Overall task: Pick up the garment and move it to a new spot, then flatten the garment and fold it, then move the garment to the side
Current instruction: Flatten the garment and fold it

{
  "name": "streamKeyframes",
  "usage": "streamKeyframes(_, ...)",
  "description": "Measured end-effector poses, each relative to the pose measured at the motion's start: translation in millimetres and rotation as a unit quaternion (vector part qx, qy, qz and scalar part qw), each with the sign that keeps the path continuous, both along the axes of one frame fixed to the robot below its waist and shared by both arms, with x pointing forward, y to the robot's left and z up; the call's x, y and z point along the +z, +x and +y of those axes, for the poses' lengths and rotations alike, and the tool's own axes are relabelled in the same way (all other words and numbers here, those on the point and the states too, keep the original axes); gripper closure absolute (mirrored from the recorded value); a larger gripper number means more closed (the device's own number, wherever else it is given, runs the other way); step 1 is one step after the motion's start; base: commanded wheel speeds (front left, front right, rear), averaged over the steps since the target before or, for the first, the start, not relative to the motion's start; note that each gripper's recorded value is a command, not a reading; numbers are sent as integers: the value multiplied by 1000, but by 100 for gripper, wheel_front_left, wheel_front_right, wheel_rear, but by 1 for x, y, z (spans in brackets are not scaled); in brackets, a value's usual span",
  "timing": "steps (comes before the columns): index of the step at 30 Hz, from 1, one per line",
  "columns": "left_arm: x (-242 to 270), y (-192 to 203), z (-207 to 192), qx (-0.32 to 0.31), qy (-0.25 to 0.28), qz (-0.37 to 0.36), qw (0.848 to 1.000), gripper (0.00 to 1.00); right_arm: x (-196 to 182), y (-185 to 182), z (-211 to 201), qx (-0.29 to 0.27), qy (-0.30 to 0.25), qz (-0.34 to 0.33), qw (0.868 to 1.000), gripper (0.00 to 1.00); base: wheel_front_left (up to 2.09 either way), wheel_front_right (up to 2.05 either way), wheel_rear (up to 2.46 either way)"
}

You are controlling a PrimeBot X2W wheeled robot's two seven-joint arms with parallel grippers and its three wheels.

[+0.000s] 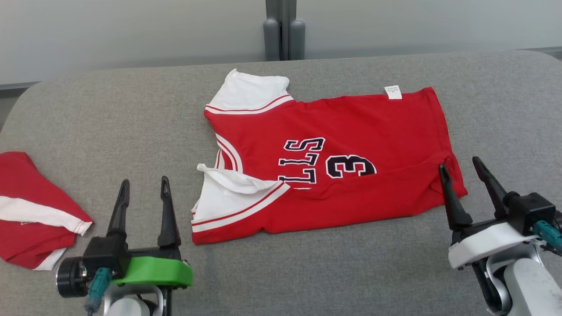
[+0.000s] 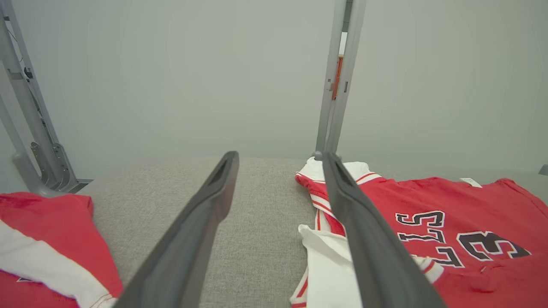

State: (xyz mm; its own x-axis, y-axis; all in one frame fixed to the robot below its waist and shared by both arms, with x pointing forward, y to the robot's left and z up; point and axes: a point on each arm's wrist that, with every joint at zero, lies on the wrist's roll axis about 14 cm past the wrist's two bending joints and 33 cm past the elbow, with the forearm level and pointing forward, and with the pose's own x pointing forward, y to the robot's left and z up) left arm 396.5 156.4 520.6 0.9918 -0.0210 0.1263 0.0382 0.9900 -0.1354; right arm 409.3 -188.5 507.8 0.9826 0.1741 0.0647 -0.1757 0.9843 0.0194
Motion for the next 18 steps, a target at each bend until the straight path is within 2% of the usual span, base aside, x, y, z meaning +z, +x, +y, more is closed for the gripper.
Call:
streamKeyframes(9, -31, 0, -15, -17, -7, 47, 999, 0, -2, -5, -3, -22, 2, -3, 1000, 0, 0, 0, 0)
streamKeyframes(18, -102, -12, -38, -58, 27, 158, 985, 0, -1, -9, -15, -41, -1, -5, 999, 0, 0, 0, 0)
